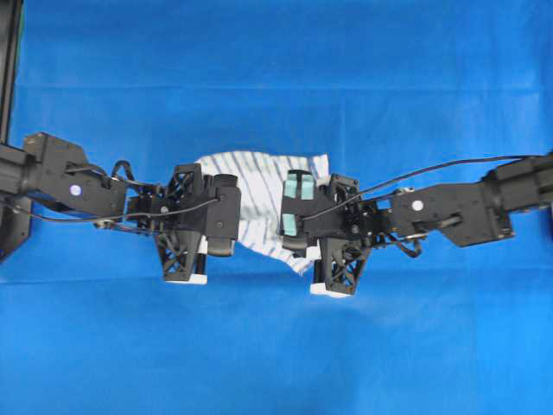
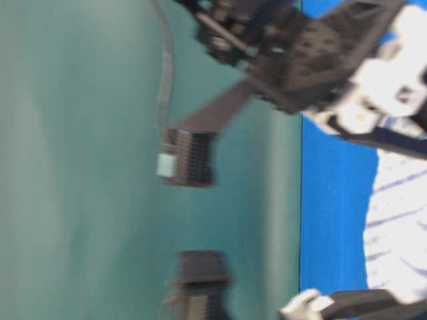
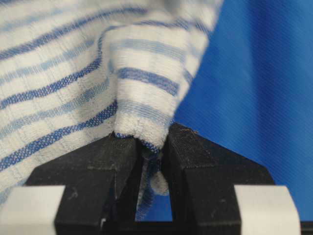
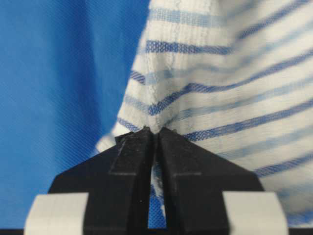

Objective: Lift the towel with both arms.
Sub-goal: 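Lower both grippers and pinch opposite edges of the towel, then raise both grippers, lifting the towel off the table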

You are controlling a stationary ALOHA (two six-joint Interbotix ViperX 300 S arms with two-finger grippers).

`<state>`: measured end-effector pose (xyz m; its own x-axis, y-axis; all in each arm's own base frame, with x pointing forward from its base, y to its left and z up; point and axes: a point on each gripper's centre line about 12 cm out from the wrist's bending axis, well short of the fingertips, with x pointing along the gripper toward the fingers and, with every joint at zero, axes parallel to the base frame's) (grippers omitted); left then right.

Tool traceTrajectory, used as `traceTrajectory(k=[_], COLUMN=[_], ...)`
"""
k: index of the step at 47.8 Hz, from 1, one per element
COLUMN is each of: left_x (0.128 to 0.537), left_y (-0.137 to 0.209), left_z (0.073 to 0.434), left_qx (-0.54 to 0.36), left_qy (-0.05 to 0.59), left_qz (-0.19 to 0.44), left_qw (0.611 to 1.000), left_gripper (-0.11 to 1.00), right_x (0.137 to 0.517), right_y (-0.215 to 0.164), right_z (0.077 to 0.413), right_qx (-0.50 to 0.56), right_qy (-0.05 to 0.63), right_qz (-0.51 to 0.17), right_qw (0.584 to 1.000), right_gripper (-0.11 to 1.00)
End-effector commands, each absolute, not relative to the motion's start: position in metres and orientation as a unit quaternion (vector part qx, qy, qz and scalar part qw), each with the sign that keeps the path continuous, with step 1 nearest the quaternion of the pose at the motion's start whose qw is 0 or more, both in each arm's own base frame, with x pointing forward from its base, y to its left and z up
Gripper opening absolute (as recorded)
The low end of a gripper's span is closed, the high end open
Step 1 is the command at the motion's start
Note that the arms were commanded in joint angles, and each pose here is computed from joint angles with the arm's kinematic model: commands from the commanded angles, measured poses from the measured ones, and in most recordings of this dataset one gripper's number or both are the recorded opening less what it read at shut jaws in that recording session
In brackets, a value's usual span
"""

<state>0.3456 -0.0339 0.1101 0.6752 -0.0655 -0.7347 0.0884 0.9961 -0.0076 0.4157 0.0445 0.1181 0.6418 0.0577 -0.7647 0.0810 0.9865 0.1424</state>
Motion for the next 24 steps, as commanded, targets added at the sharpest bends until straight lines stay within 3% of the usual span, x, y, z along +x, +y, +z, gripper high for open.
traceTrajectory(k=[1, 24], left_x=[0.349, 0.335], left_y=[-0.035, -0.015], left_z=[0.148, 0.309], left_qx=[0.013, 0.006], left_qy=[0.361, 0.22], left_qz=[-0.045, -0.023], left_qw=[0.931, 0.975], left_gripper=[0.1, 0.1], right_x=[0.414, 0.362], right_y=[0.044, 0.003], right_z=[0.155, 0.305], right_qx=[0.085, 0.061], right_qy=[0.386, 0.298], right_qz=[-0.002, -0.044], right_qw=[0.919, 0.952], right_gripper=[0.06, 0.06])
